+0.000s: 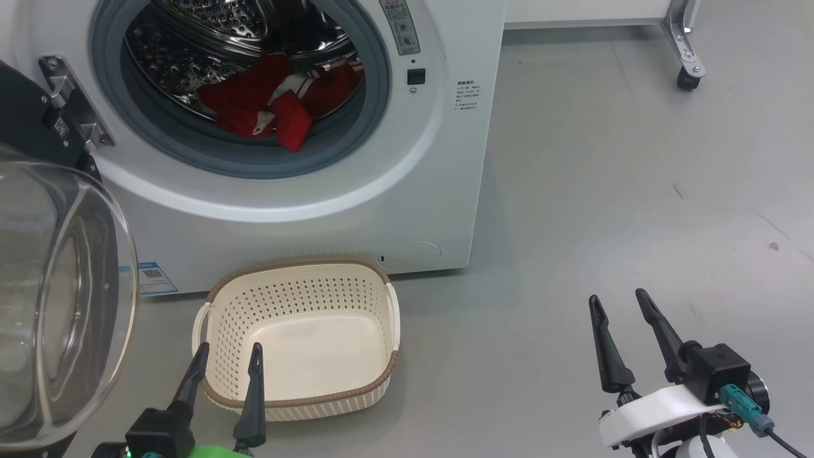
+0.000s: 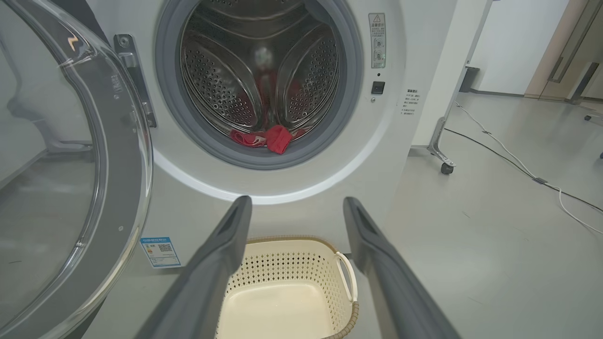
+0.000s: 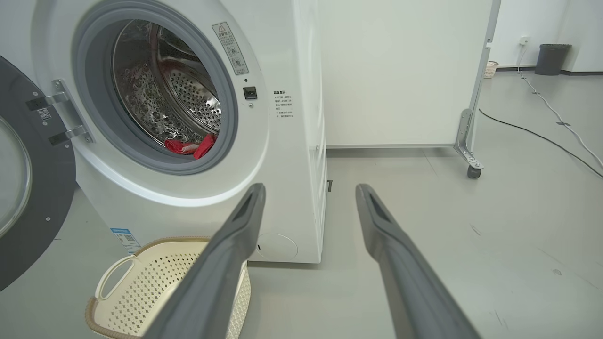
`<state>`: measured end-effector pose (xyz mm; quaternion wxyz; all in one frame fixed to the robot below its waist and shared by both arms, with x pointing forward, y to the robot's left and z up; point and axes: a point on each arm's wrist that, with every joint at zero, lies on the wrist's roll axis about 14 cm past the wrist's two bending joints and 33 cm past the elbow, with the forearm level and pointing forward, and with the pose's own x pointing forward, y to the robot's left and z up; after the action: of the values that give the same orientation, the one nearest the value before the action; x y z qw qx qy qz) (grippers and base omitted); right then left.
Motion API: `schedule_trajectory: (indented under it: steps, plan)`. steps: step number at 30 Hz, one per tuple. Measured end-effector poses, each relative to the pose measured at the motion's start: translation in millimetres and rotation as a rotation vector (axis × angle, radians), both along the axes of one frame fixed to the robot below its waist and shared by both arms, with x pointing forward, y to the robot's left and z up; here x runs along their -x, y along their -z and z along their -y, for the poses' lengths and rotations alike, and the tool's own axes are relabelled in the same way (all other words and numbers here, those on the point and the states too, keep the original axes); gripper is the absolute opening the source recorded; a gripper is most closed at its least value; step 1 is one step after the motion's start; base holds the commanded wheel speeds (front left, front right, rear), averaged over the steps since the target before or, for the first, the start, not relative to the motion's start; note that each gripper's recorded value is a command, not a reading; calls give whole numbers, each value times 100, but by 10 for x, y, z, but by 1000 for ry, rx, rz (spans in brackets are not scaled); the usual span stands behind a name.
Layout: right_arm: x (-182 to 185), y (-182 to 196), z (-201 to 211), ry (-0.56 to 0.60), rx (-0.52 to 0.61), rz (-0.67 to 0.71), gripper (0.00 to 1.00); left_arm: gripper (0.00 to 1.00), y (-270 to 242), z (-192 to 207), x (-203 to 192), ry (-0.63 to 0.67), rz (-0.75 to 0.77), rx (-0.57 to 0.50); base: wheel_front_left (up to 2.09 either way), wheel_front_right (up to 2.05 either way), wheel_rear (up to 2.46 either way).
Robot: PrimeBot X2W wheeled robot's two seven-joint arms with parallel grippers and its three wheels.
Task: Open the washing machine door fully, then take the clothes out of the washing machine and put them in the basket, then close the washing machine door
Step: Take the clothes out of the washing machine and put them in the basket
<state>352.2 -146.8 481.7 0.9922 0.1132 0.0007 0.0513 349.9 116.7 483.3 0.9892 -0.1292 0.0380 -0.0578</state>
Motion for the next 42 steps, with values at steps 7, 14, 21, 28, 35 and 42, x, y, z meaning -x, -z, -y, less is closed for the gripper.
schedule_trajectory:
  steps: [7, 14, 21, 28, 35, 42]
  plan:
    - [-1, 0, -4, -1, 0, 0, 100, 100, -15, 13, 2, 1, 4, 3, 119, -119, 0]
    - [-8, 8, -19, -6, 0, -2, 100, 100, -16, 17, 7, 1, 4, 5, 107, -107, 0]
    - [-14, 23, -29, -9, -1, -7, 100, 100, -5, 9, 7, -2, 0, 5, 79, -79, 0]
    - [-13, 39, -37, -12, -1, -12, 100, 100, -4, 7, 7, -3, 1, 5, 53, -53, 0]
    - [-4, 33, -47, -15, -1, -10, 100, 100, -15, 9, 17, -2, 4, 4, 24, -24, 0]
    - [4, 26, -60, -19, 0, -8, 100, 100, -25, 5, 28, -3, 8, 3, 2, -2, 0]
